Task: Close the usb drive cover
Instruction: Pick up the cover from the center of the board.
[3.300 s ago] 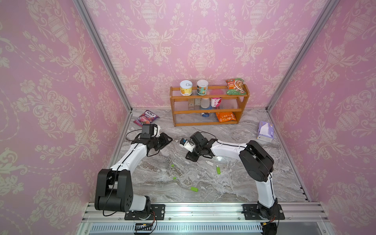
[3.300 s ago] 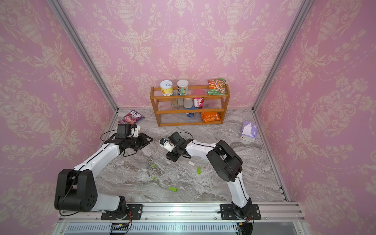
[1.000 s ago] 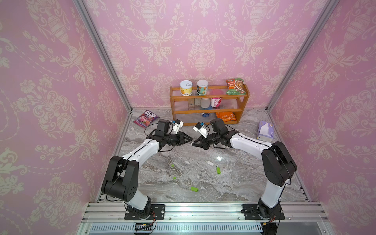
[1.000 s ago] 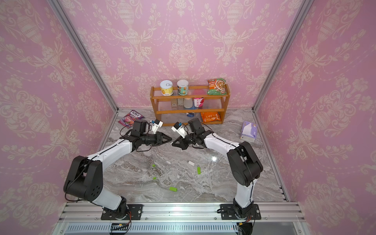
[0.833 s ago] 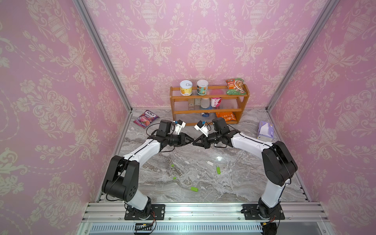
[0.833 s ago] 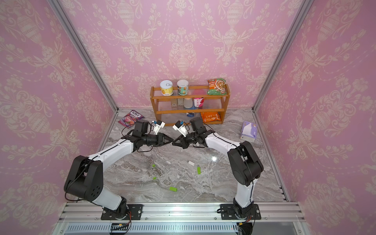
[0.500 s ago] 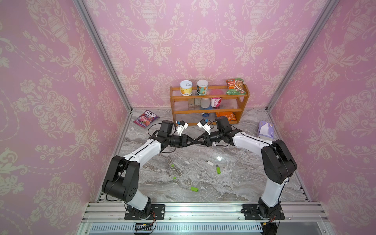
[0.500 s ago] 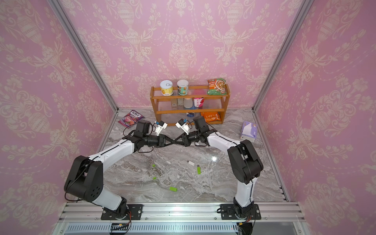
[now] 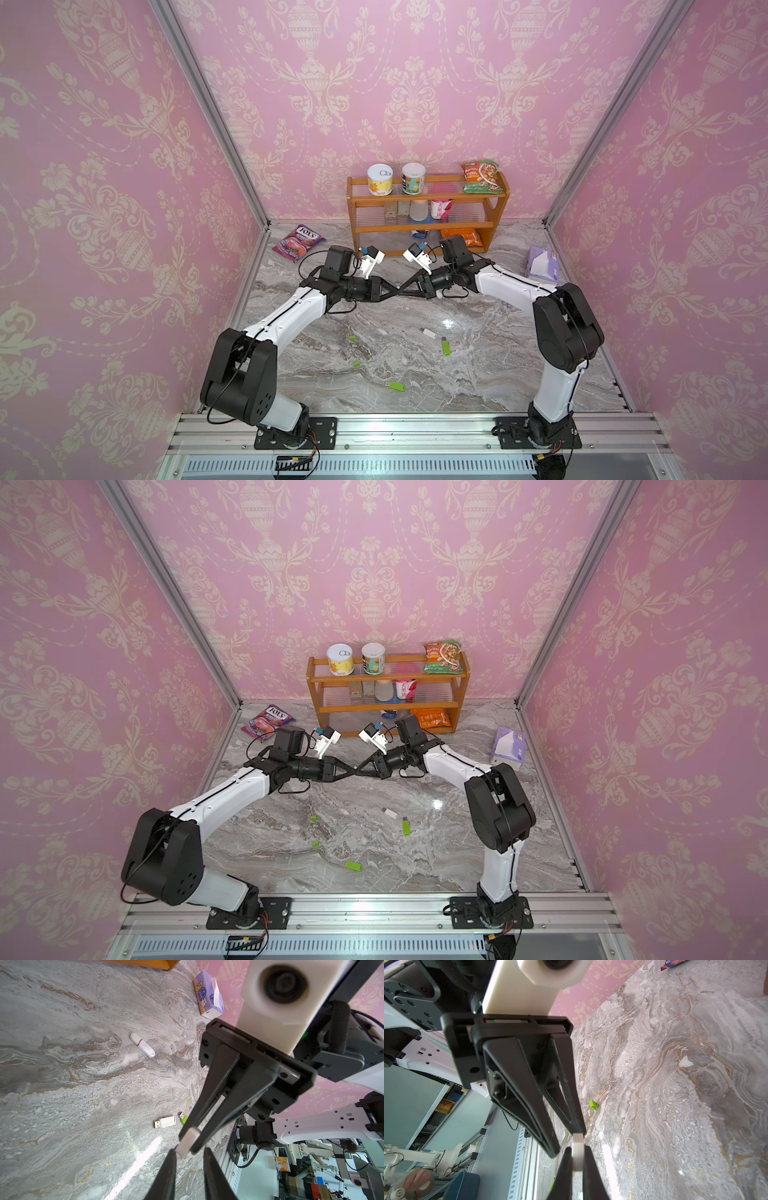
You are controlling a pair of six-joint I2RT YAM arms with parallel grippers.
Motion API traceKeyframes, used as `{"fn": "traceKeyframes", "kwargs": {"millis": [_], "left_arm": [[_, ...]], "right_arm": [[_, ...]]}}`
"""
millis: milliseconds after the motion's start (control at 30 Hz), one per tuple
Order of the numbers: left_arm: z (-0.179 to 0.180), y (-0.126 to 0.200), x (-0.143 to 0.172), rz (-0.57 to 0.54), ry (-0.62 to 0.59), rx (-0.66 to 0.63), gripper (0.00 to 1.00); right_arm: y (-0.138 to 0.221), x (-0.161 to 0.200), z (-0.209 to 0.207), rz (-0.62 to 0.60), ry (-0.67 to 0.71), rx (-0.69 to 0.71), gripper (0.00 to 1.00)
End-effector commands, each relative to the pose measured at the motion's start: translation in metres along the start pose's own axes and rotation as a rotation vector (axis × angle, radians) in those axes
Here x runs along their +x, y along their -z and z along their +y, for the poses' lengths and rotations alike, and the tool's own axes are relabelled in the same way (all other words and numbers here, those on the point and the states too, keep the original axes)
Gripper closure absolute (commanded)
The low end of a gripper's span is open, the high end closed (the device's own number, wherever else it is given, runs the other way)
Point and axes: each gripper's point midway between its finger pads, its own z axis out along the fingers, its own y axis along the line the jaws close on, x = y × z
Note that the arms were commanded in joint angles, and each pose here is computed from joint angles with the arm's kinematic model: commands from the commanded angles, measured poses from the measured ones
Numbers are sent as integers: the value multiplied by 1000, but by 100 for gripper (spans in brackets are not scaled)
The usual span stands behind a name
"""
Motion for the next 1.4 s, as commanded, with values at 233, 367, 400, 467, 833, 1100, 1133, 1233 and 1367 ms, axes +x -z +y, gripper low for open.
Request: {"fn": "traceKeyframes", "kwargs": {"millis": [233, 367, 400, 467, 833, 1100, 1133, 1233, 1367], "left_arm": [[-16, 5, -6, -22, -83, 34, 76], [-12, 6, -3, -18, -83, 13, 76], [-11, 6, -3, -19, -84, 4, 75], [-10, 7, -3, -23, -89, -4, 75], [-10, 7, 1, -20, -104, 7, 75], [-12, 6, 7, -19, -104, 28, 74], [-12, 6, 8, -20, -104, 30, 73], [-17, 7, 8, -26, -110, 50, 73], [-24, 5, 9, -20, -122, 82, 73]], "right_arm": [[-4, 13, -2, 41, -33, -29, 100], [-4, 12, -1, 34, -29, -37, 100], [-4, 11, 1, 34, -28, -43, 100], [-4, 10, 3, 30, -30, -63, 100], [0, 8, 16, 33, -17, -94, 100], [1, 1, 19, 21, -5, -100, 100], [1, 0, 20, 18, -4, -100, 100], [1, -1, 20, 16, -5, -107, 100], [1, -5, 22, 8, -1, -119, 100]]}}
